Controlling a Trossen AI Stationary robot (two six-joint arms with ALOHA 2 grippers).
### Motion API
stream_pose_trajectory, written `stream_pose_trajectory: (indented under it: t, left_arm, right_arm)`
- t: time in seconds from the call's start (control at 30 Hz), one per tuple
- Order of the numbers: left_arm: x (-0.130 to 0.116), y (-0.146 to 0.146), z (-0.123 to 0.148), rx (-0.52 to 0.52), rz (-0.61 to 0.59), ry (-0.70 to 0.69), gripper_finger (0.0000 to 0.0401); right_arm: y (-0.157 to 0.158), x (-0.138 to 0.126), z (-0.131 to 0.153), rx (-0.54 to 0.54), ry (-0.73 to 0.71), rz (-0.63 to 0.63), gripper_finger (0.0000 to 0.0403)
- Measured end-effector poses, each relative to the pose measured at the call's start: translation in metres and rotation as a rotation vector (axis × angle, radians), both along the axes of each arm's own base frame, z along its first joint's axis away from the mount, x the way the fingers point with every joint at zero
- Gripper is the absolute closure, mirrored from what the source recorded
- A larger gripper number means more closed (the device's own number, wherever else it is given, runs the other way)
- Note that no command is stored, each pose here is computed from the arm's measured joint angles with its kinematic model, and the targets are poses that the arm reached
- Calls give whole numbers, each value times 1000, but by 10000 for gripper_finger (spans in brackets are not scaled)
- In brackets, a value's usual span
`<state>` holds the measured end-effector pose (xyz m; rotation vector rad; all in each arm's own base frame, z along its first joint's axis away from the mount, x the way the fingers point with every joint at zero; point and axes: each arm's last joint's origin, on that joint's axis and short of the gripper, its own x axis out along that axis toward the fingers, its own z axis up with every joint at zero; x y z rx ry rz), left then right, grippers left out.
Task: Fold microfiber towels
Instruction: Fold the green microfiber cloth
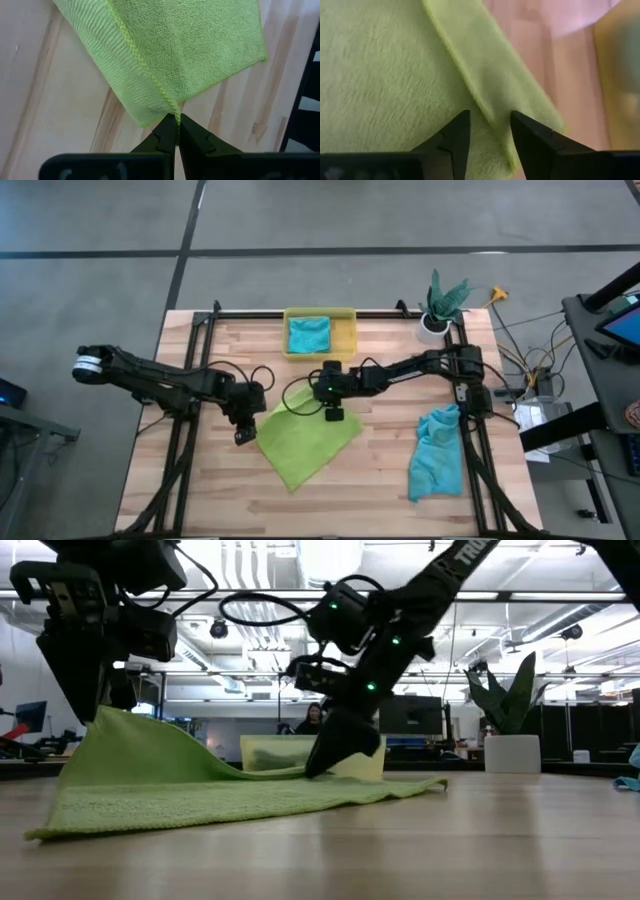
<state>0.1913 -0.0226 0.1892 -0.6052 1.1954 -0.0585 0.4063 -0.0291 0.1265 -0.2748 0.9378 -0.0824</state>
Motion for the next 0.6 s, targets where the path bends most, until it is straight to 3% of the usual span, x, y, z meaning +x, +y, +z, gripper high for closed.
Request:
stream_pose_trajectory:
  t: [0.4,0.6]
  left_arm:
    - [0,0,0,0,1,1,401]
    - [0,0,0,0,2,1,401]
  right_arm:
    - [-24,7,12,-40,-7,-15,329]
    - [-29,-2,11,-33,97,-55,329]
